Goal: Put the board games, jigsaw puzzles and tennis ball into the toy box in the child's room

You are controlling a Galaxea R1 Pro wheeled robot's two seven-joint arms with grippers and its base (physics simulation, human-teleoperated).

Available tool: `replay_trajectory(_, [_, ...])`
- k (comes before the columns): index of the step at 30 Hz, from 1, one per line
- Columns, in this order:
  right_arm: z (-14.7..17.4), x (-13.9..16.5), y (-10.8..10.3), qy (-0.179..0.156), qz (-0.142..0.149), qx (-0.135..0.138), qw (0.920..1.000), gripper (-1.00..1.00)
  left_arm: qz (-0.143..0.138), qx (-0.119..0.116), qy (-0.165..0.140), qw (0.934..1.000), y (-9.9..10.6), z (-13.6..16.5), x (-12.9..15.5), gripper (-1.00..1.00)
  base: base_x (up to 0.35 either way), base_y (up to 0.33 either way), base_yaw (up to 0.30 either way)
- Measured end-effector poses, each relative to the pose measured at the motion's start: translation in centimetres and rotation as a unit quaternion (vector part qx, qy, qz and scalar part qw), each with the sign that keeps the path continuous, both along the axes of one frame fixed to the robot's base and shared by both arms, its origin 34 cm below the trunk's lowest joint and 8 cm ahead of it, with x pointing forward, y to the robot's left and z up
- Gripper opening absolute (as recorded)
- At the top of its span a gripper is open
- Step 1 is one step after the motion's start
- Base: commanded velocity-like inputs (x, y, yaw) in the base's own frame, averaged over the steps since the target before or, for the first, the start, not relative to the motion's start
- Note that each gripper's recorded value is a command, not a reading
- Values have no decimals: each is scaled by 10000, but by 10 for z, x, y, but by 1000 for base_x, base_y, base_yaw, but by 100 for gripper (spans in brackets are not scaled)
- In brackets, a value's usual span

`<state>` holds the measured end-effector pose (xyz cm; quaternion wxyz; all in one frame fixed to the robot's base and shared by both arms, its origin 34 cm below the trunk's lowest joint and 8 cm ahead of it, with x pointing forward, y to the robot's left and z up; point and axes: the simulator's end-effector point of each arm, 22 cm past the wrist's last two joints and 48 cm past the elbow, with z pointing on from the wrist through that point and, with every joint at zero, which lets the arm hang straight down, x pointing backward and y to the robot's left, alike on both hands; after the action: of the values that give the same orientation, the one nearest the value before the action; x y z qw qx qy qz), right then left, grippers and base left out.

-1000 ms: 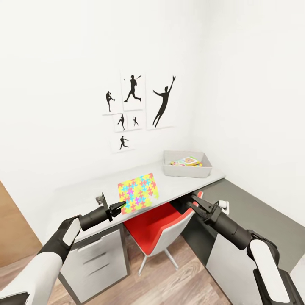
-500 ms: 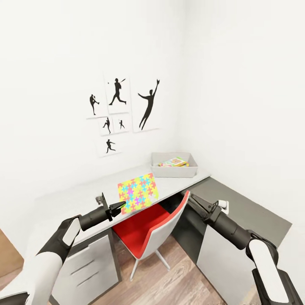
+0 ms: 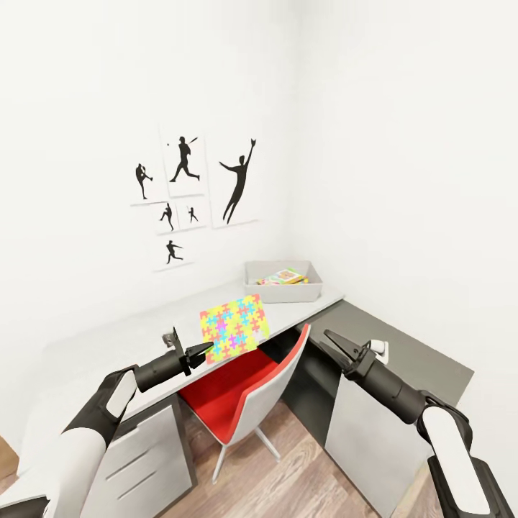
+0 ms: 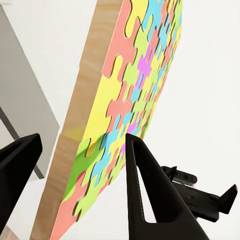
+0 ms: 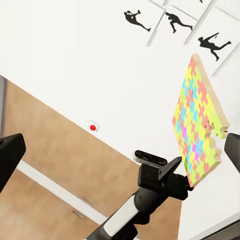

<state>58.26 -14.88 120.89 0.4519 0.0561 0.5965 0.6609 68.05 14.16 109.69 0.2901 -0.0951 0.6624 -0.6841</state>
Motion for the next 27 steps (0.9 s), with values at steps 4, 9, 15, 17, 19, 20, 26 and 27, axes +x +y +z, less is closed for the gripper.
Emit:
replay_trajectory(4, [0,0,0,1,-4,-6,10000,100,1,-1,-1,10000,0,0,0,-100,0,0,-3])
replay_trajectory(9, [0,0,1,5,-8,-1,10000,100,1,0,-1,10000,0,0,0,-100,0,0,0])
replay_trajectory(15, [-1,1,2,13,-5,17,10000,100,0,-6,6,10000,0,-1,0,-100,0,0,0])
replay_trajectory(17, [-2,1,2,29,-4,24,10000,100,0,-5,17,10000,0,-2,0,-100,0,0,0])
replay_trajectory(19, [-4,2,3,57,-1,27,10000,100,4,-1,32,10000,0,-4,1,-100,0,0,0])
replay_trajectory(20, [-6,3,3,81,-1,29,10000,100,10,-7,38,10000,1,-5,1,-100,0,0,0])
replay_trajectory(26, [-14,5,3,171,2,35,9998,100,47,-21,62,10000,4,-9,2,-100,10,2,0])
replay_trajectory(27, [-15,6,3,180,2,36,9998,100,49,-16,46,10000,4,-8,2,-100,117,57,0])
